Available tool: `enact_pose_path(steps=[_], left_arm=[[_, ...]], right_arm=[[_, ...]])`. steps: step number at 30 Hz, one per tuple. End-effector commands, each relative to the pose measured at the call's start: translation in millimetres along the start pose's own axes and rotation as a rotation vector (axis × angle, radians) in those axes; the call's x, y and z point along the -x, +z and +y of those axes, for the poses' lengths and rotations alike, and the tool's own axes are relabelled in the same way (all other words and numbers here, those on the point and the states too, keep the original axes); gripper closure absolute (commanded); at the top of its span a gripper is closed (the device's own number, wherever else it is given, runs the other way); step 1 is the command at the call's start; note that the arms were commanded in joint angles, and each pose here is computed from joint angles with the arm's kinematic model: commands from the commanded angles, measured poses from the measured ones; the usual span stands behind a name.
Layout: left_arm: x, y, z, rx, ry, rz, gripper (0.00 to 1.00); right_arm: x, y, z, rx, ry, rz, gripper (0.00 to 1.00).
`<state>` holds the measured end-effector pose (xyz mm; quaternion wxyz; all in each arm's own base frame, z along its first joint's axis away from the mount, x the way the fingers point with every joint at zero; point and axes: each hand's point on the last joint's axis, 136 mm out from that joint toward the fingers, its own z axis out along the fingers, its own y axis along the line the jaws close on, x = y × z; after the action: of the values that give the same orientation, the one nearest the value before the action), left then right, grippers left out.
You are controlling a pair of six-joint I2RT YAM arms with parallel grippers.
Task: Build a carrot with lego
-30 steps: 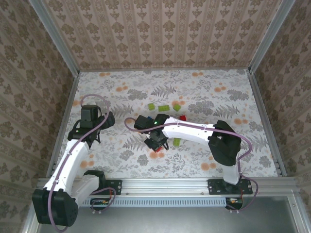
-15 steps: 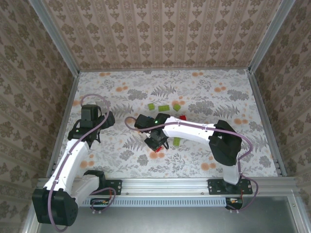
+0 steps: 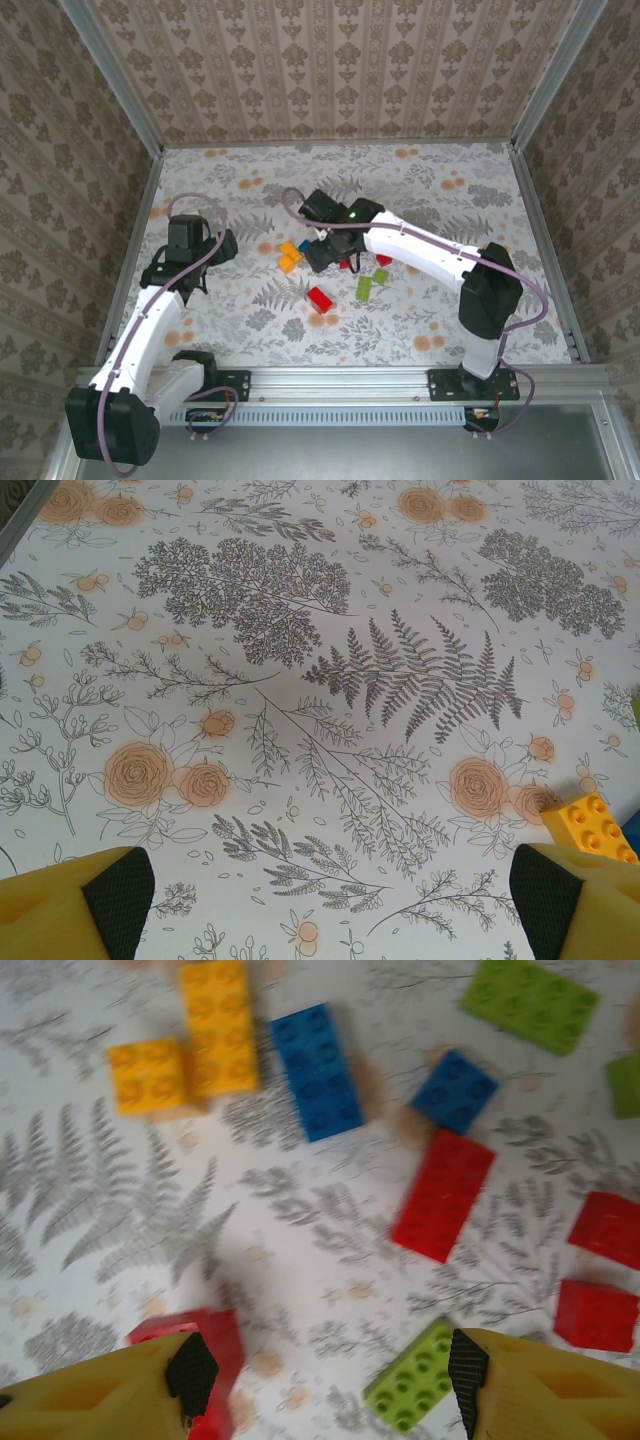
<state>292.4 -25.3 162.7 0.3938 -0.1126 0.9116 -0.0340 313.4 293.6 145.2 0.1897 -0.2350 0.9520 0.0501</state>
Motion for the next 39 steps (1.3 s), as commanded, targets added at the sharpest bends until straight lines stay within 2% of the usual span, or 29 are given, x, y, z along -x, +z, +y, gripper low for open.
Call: enact_pose_path(steps=[1, 9, 13, 30, 39], left_arm=[[10, -5, -3, -0.003, 0.017, -0.023, 0.05], [10, -5, -3, -0.001, 0.021, -0.021, 0.05], [10, -5, -3, 0.002, 0.023, -0.024, 0.05], [10, -2, -3, 0.013, 0.027, -0.017, 0.05], [10, -1, -3, 0.012, 0.027, -0.016, 0.05]], right_arm=[[8, 25, -22, -0.027, 0.073, 0.015, 0.31], [17, 80, -45, 0.003, 0.151, 0.094, 0.31], [14, 96, -48, 0.017, 0.167, 0.118, 0.31], [-9, 123, -54, 0.02, 0.188, 0.2, 0.34], [-19, 126, -55, 0.014, 0.196, 0.216, 0.4]])
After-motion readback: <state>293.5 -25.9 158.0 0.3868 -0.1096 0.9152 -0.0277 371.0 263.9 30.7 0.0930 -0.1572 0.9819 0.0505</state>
